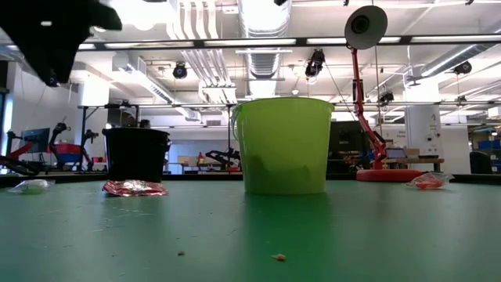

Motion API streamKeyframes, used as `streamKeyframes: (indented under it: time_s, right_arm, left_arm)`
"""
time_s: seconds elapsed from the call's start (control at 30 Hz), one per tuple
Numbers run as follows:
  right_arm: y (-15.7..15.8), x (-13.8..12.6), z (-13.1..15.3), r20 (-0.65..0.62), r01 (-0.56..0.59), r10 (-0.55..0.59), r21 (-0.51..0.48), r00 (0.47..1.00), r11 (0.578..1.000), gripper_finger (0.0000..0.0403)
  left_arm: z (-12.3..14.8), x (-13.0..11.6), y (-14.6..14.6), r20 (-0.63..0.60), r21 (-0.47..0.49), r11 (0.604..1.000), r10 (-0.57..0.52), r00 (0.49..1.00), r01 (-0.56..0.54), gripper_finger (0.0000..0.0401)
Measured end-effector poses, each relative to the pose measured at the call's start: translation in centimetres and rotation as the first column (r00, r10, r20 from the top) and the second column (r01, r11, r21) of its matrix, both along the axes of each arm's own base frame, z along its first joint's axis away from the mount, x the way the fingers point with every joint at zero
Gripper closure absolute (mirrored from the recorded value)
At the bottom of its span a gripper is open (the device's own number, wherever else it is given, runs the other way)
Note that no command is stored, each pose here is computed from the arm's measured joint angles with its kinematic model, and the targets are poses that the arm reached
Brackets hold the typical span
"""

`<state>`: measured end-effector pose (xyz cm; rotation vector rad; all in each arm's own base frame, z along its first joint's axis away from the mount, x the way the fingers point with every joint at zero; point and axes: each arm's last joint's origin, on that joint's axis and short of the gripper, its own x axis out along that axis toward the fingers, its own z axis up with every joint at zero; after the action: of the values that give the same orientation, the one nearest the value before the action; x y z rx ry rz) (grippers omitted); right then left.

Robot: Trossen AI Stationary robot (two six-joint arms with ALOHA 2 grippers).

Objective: Sort candy
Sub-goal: Put the green gummy into the purple bucket

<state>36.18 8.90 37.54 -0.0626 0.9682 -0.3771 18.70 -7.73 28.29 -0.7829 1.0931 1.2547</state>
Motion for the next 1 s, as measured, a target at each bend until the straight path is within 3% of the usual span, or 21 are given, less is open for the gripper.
streamKeyframes:
  time_s: [0.2, 0.33, 0.67, 0.87, 1.0]
  right_arm:
    - [-2.7, 0.4, -0.1, 0.012, 0.132, -0.132, 0.027, 0.991, 0.991, 0.0284]
    - [-4.4, 0.7, -0.3, -0.002, 0.16, -0.16, 0.013, 0.987, 0.987, 0.0286]
    - [-8.1, 1.0, -0.6, -0.182, -0.093, 0.062, -0.164, 0.981, 0.982, 0.0287]
    - [-9.7, 1.4, -1.1, -0.186, -0.214, 0.207, -0.017, 0.96, 0.977, 0.0294]
    - [-10.0, 1.6, -1.6, -0.171, -0.264, 0.271, 0.065, 0.947, 0.962, 0.0296]
  left_arm:
    - [-1.6, 0.0, 0.0, -0.014, -0.045, 0.998, 0.036, 0.999, -0.037, 0.0284]
    - [-1.9, 0.1, 0.2, 0.005, -0.045, 0.993, 0.106, 0.994, -0.106, 0.0284]
    - [-4.0, 0.9, 0.9, 0.106, -0.061, 0.933, 0.36, 0.927, -0.355, 0.0284]
    - [-5.9, 0.9, 1.6, 0.122, -0.068, 0.862, 0.506, 0.854, -0.502, 0.0284]
    - [-7.4, 1.2, 2.0, 0.093, -0.158, 0.801, 0.594, 0.799, -0.577, 0.0279]
